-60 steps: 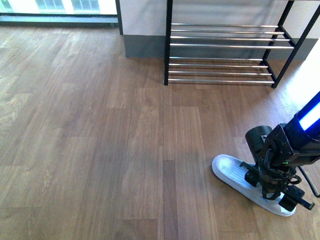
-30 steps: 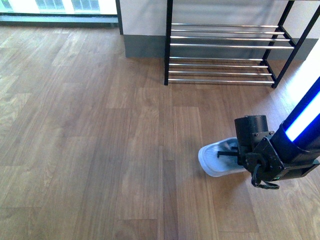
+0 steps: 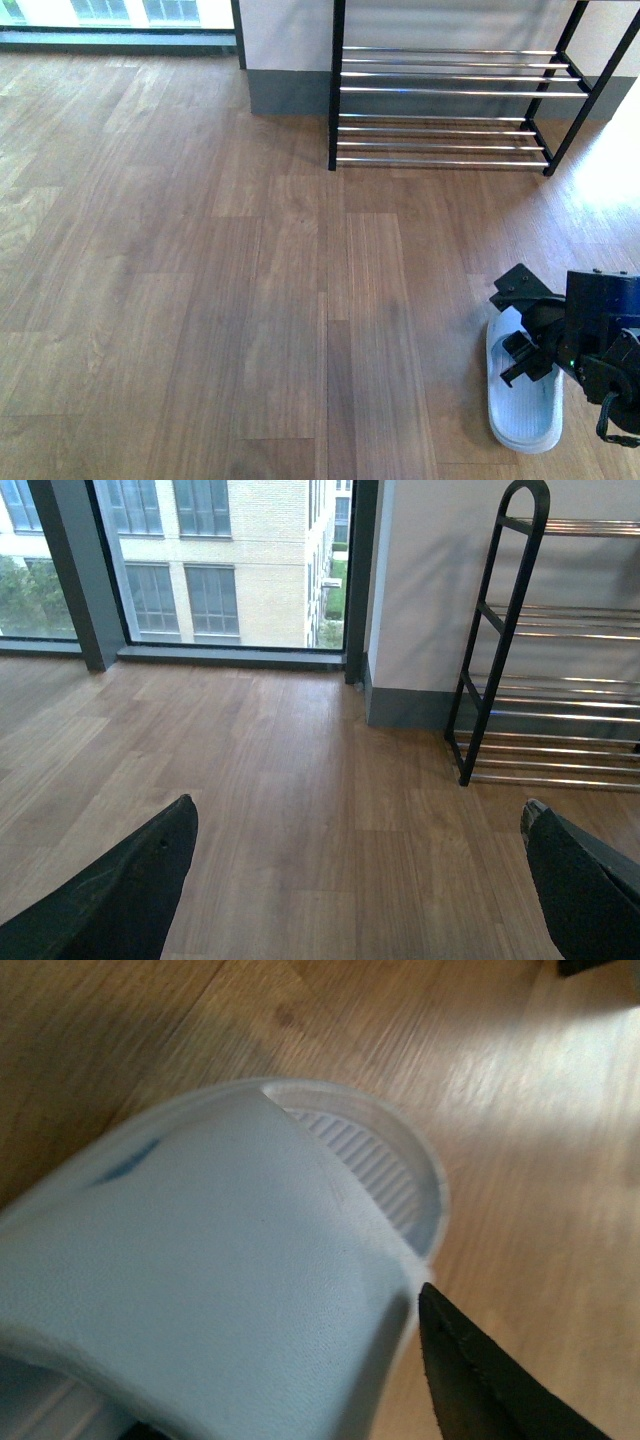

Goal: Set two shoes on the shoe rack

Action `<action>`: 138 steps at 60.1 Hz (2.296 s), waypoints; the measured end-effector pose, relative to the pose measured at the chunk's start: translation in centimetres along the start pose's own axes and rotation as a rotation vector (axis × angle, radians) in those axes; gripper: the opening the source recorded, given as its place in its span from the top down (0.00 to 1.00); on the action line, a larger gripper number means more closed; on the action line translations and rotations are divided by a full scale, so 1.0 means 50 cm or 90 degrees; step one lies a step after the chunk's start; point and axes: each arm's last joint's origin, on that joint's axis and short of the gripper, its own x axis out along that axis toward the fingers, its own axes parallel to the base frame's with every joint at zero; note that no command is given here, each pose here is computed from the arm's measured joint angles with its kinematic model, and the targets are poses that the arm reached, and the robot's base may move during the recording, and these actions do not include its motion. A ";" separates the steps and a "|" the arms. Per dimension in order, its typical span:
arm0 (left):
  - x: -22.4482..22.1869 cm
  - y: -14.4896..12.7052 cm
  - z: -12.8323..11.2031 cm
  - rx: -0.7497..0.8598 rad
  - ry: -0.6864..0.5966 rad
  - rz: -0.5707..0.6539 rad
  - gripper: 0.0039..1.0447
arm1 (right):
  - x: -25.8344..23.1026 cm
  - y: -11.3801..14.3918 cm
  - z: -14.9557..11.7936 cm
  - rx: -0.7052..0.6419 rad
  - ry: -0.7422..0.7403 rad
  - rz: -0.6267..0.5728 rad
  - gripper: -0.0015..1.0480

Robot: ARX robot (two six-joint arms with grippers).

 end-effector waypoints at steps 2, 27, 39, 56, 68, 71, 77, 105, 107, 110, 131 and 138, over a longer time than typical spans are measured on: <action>0.000 0.000 0.000 0.000 0.000 0.000 0.09 | -0.003 -0.001 0.001 0.032 0.001 0.011 0.41; 0.000 0.000 0.000 0.000 0.000 0.000 0.09 | -0.009 -0.004 -0.042 0.333 0.058 0.035 0.09; 0.000 0.000 0.000 0.000 0.000 0.000 0.09 | 0.011 0.004 -0.060 0.410 0.069 0.044 0.09; 0.000 0.000 0.000 0.000 0.000 0.000 0.09 | 0.024 0.017 -0.054 0.491 0.056 0.061 0.35; 0.000 0.000 0.000 0.000 0.000 0.000 0.09 | 0.024 0.026 -0.044 0.518 0.050 0.089 0.65; 0.000 0.000 0.000 0.000 0.000 0.000 0.09 | 0.021 0.026 -0.044 0.524 0.049 0.098 0.77; 0.000 0.000 0.000 0.000 0.000 0.000 0.09 | 0.016 0.025 -0.046 0.527 0.052 0.099 0.97; 0.000 0.000 0.000 0.000 0.000 0.000 0.09 | -0.071 -0.093 -0.002 0.556 -0.039 0.060 0.98; 0.000 0.000 0.000 0.000 0.000 0.000 0.09 | -0.083 -0.109 0.002 0.556 -0.047 0.056 0.98; 0.000 0.000 0.000 0.000 0.000 0.000 0.09 | -0.105 -0.134 0.006 0.557 -0.059 0.051 0.98; 0.000 0.000 0.000 0.000 0.000 0.000 0.09 | -0.280 -0.274 0.026 0.562 -0.160 0.047 0.98; 0.000 0.000 0.000 0.000 0.000 0.000 0.09 | -0.334 -0.284 0.022 0.562 -0.176 0.042 0.98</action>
